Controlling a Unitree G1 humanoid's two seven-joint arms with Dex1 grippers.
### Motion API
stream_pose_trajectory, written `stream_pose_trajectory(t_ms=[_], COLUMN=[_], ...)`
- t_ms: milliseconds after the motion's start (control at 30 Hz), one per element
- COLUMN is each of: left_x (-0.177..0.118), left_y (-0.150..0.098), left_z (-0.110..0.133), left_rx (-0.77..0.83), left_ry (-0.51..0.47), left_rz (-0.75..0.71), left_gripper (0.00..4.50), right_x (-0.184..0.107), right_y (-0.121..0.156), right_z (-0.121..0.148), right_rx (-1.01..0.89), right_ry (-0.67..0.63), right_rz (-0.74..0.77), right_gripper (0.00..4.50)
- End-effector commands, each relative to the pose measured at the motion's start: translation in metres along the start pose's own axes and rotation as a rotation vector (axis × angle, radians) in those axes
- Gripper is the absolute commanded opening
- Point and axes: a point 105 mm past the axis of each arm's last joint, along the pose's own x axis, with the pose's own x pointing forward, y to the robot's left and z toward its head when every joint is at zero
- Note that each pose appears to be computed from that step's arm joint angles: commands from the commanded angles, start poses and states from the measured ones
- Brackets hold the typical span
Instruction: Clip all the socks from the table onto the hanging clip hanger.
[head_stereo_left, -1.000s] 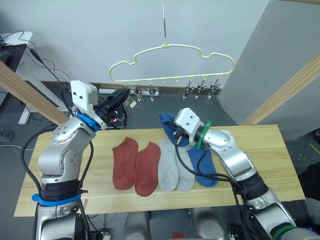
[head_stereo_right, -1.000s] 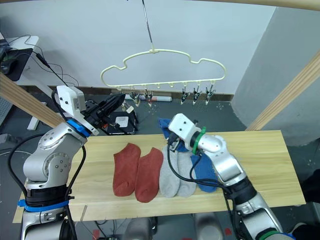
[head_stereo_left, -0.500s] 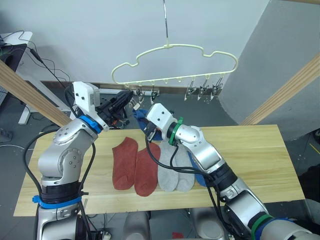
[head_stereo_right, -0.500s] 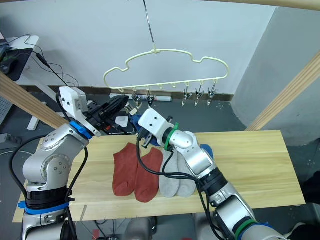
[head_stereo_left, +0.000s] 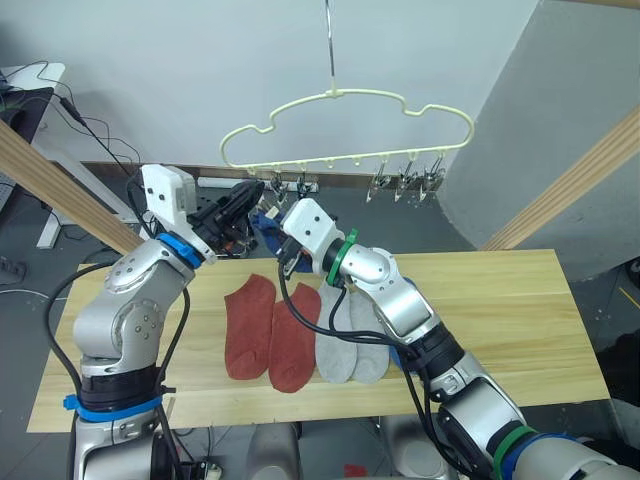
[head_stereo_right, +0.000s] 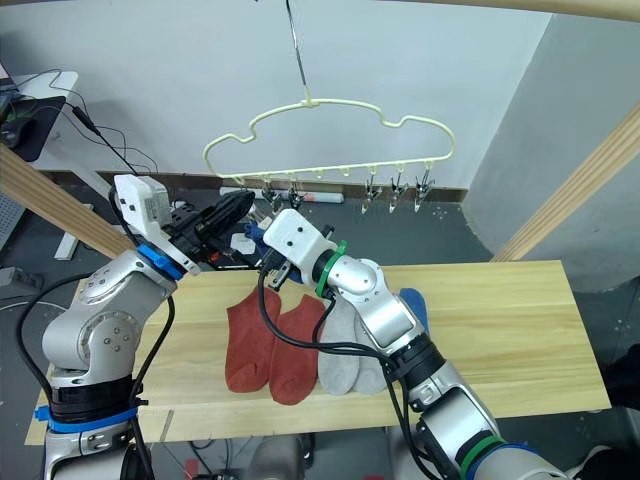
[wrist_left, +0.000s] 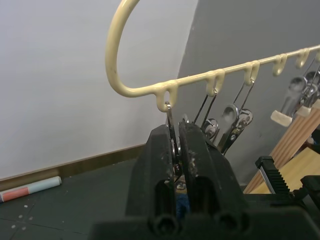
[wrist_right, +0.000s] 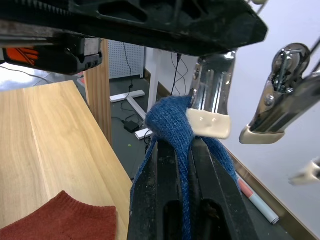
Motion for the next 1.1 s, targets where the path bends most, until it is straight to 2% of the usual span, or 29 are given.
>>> stream_pose_trajectory(t_ms=[33, 200, 433, 533, 633, 800, 967, 1100], left_x=[-0.003, -0.005, -0.008, -0.009, -0.011, -0.016, -0.019, -0.018], left_y=[-0.002, -0.008, -0.008, -0.006, -0.004, -0.008, -0.016, -0.018], left_z=[0.006, 0.001, -0.001, 0.000, 0.001, 0.002, 0.006, 0.005], left_rx=[-0.004, -0.032, -0.022, 0.006, 0.048, 0.131, 0.268, 0.289], left_ry=[-0.019, 0.023, 0.040, 0.039, 0.028, 0.012, -0.058, -0.087], left_rz=[-0.005, -0.042, -0.041, -0.024, -0.005, 0.000, 0.050, 0.080], left_gripper=[1.45, 2.87, 2.87, 2.91, 2.91, 2.91, 2.91, 2.91], right_x=[0.004, 0.004, 0.005, 0.005, -0.001, -0.023, -0.074, -0.092], right_y=[-0.003, -0.003, 0.000, 0.003, 0.005, 0.000, -0.009, -0.018], right_z=[0.023, 0.023, 0.023, 0.022, 0.018, 0.022, 0.030, 0.035], right_rx=[-0.016, -0.014, 0.017, 0.034, 0.012, -0.047, -0.093, -0.098], right_ry=[-0.085, -0.084, -0.086, -0.082, -0.056, -0.053, -0.026, -0.014], right_rz=[-0.011, -0.013, -0.002, 0.010, 0.038, 0.071, 0.176, 0.183], right_gripper=[0.00, 0.00, 0.00, 0.75, 1.80, 1.80, 1.80, 1.80])
